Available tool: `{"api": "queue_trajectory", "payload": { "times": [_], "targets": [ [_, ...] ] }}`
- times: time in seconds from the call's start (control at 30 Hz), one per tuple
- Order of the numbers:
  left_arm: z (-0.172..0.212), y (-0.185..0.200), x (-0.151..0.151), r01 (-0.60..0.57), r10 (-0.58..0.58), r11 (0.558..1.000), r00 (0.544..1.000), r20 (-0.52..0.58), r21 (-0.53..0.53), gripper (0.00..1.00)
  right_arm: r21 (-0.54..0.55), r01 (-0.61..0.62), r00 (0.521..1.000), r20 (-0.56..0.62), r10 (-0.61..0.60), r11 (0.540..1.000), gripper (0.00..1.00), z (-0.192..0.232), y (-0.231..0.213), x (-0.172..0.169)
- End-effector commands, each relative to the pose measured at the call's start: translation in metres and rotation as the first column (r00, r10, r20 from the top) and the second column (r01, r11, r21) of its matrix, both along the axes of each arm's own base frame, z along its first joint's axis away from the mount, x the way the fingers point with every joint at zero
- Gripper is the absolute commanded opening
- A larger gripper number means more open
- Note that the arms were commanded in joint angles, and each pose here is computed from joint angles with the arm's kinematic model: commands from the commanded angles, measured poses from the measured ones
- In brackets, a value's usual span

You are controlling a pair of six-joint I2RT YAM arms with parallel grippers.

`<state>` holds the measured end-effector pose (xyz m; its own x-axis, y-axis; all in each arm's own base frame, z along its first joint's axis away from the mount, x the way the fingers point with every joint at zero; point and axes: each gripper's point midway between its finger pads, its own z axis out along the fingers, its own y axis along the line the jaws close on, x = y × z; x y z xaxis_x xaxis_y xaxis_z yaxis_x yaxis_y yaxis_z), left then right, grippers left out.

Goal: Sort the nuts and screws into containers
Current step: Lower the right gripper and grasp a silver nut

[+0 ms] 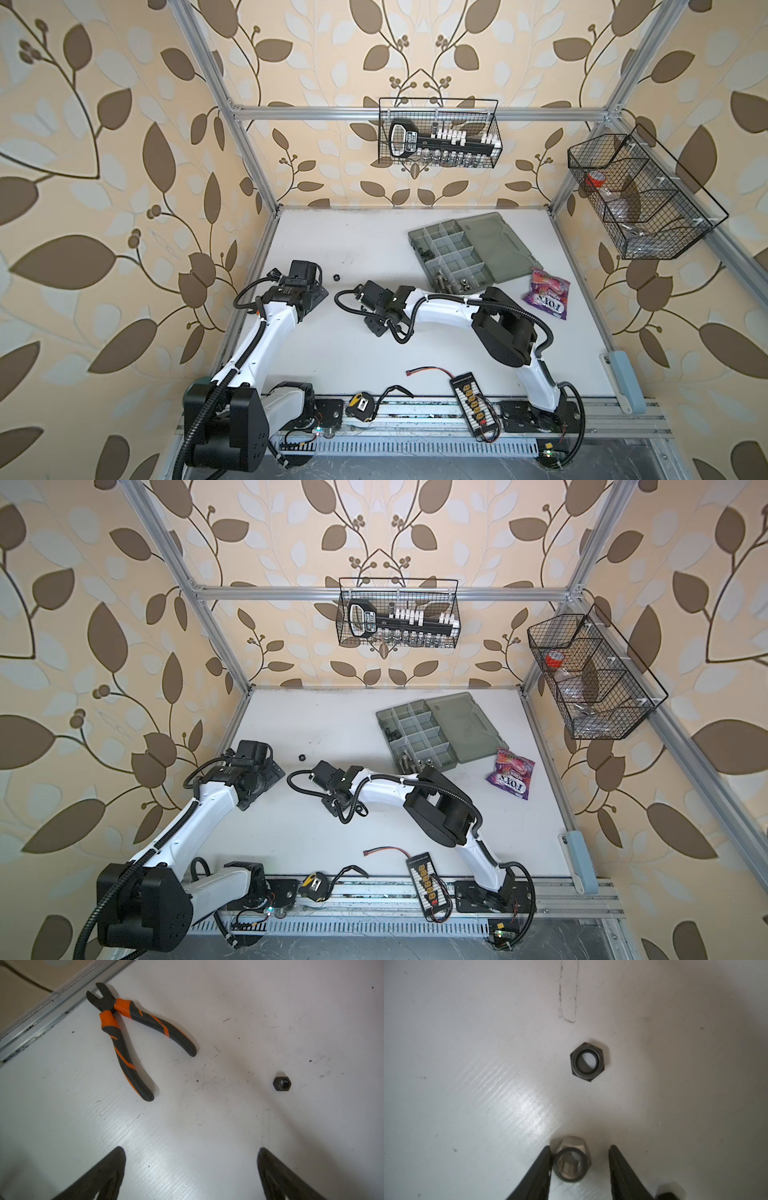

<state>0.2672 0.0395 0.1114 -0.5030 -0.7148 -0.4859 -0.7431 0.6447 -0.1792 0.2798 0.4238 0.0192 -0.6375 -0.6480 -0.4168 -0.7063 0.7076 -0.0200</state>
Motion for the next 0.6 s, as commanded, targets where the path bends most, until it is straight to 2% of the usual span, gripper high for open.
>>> {"api": "queue_trajectory", "payload": {
  "times": [0.0,0.17,0.47,0.57],
  "targets": [
    [-0.002,0.005,-0.002,-0.016,0.016,1.0,1.0,-0.007,0.01,0.99,-0.03,-0.017,0.999,-0.031,0.016,0.999,0.4,-0.013,-0.001,-0.004],
    [-0.002,0.005,-0.002,-0.016,0.016,1.0,1.0,-0.007,0.011,0.99,-0.041,-0.02,0.999,-0.035,0.019,0.999,0.33,-0.017,-0.003,-0.006],
    [-0.001,0.004,-0.002,-0.012,0.012,1.0,1.0,-0.006,0.003,0.99,-0.034,-0.01,1.0,-0.021,0.009,0.999,0.09,-0.01,-0.003,-0.004],
    [0.0,0.004,-0.003,-0.009,0.009,1.0,1.0,0.0,0.004,0.99,-0.019,-0.003,1.0,-0.016,0.002,1.0,0.05,-0.003,-0.001,-0.004]
  ]
}}
